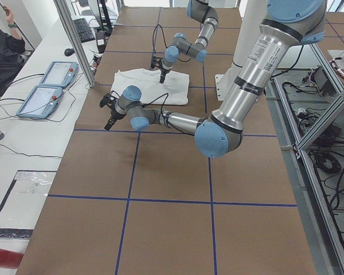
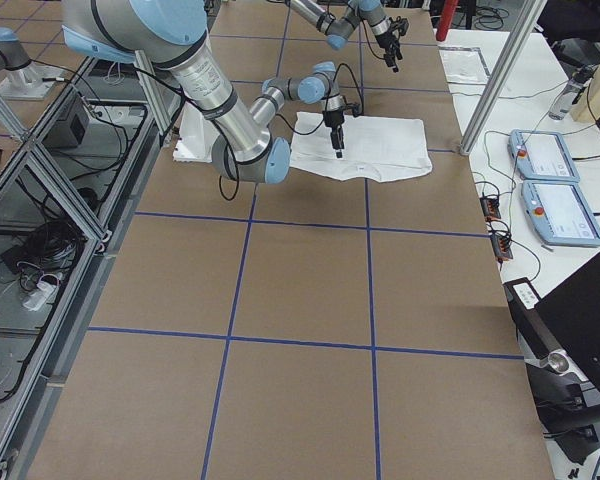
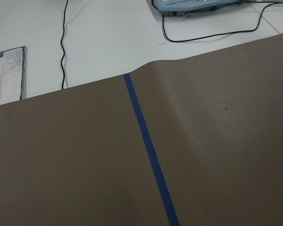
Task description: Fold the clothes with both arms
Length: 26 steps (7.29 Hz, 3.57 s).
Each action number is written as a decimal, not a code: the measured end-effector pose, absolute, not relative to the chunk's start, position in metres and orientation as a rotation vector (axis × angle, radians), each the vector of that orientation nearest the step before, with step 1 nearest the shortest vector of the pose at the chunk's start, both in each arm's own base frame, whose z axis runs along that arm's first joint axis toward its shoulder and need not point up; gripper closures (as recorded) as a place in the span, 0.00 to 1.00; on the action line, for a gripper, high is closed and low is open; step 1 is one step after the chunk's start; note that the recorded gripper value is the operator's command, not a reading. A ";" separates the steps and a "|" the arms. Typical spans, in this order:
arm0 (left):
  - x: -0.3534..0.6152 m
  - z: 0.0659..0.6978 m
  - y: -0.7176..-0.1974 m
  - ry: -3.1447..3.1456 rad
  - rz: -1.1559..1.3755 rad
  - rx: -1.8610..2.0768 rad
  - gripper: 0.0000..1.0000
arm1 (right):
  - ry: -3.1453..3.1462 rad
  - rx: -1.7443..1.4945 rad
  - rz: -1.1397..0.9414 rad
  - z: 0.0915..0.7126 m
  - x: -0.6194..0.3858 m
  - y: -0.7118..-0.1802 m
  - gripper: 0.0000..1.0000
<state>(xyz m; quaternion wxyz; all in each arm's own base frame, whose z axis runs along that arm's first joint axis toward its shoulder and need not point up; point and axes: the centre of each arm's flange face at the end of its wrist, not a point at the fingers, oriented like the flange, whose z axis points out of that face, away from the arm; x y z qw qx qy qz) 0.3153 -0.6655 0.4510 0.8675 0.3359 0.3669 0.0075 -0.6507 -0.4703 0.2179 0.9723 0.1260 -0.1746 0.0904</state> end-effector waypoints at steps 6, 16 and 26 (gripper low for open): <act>0.316 0.451 -0.665 0.768 0.017 0.702 0.00 | -0.185 0.238 0.059 0.281 -0.560 -0.450 0.00; 0.325 0.376 -0.510 1.120 -0.081 0.549 0.00 | -0.853 0.407 0.142 0.277 -0.423 -0.373 0.00; 0.520 0.340 -0.320 1.286 -0.352 0.228 0.06 | -1.101 0.324 0.447 0.345 -0.418 -0.306 0.00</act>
